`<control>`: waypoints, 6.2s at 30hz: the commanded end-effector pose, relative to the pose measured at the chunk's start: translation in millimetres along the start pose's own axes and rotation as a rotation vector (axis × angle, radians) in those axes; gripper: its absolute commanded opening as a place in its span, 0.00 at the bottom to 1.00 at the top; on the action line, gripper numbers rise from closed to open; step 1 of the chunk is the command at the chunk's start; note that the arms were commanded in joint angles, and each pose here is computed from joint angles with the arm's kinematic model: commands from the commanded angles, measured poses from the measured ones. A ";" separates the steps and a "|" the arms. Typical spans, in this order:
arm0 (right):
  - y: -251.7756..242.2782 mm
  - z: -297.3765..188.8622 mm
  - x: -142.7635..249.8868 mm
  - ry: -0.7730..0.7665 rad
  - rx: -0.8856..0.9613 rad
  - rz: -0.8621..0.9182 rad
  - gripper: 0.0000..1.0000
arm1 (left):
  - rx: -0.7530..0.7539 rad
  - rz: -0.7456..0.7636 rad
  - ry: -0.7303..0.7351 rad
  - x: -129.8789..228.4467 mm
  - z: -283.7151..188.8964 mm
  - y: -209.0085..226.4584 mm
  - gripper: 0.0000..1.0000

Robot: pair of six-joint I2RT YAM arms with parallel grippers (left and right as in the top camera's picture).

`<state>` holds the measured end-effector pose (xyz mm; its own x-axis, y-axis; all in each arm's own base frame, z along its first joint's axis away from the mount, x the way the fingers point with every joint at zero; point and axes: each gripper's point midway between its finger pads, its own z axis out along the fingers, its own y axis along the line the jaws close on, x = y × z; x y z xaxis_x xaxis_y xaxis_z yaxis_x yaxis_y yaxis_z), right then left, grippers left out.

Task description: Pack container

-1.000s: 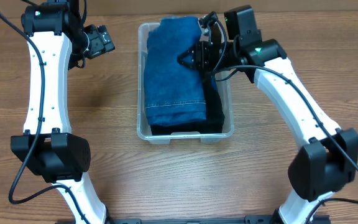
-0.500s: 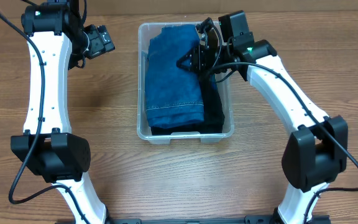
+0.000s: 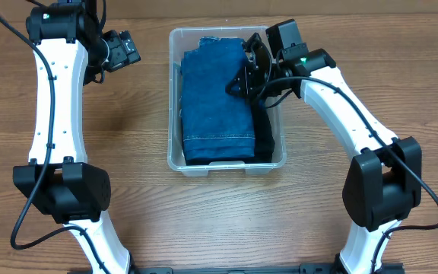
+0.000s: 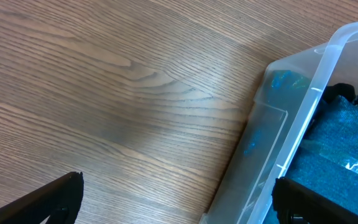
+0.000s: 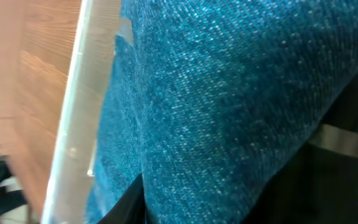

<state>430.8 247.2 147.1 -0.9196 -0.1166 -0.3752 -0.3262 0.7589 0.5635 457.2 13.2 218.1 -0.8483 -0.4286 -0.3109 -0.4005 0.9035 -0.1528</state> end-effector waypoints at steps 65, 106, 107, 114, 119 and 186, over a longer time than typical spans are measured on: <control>-27.7 -12.6 -6.5 0.080 0.456 -0.227 0.04 | -0.005 0.011 -0.018 -3.2 -4.9 2.1 1.00; -38.6 70.0 -43.9 -0.026 0.314 -0.177 0.04 | -0.004 0.013 -0.018 -3.0 -4.9 1.3 1.00; -47.8 80.5 -34.7 0.010 0.322 -0.163 0.04 | -0.004 0.013 -0.018 -3.0 -4.9 1.3 1.00; -49.0 78.9 -29.6 0.050 0.331 -0.148 0.05 | -0.004 0.013 -0.018 -3.0 -4.9 1.4 1.00; 2.4 14.6 -67.6 -0.068 0.304 -0.193 0.06 | -0.004 0.013 -0.018 -3.0 -5.1 1.4 1.00; 113.6 -337.4 144.3 -0.793 0.245 -0.407 1.00 | -0.004 0.013 -0.018 -3.0 -4.9 1.4 1.00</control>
<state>187.3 111.1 442.0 -0.2829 0.0038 -0.9591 -0.5008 0.8523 0.1511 457.2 13.2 218.1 -0.8484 -0.4283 -0.3111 -0.4003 0.9036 -0.1524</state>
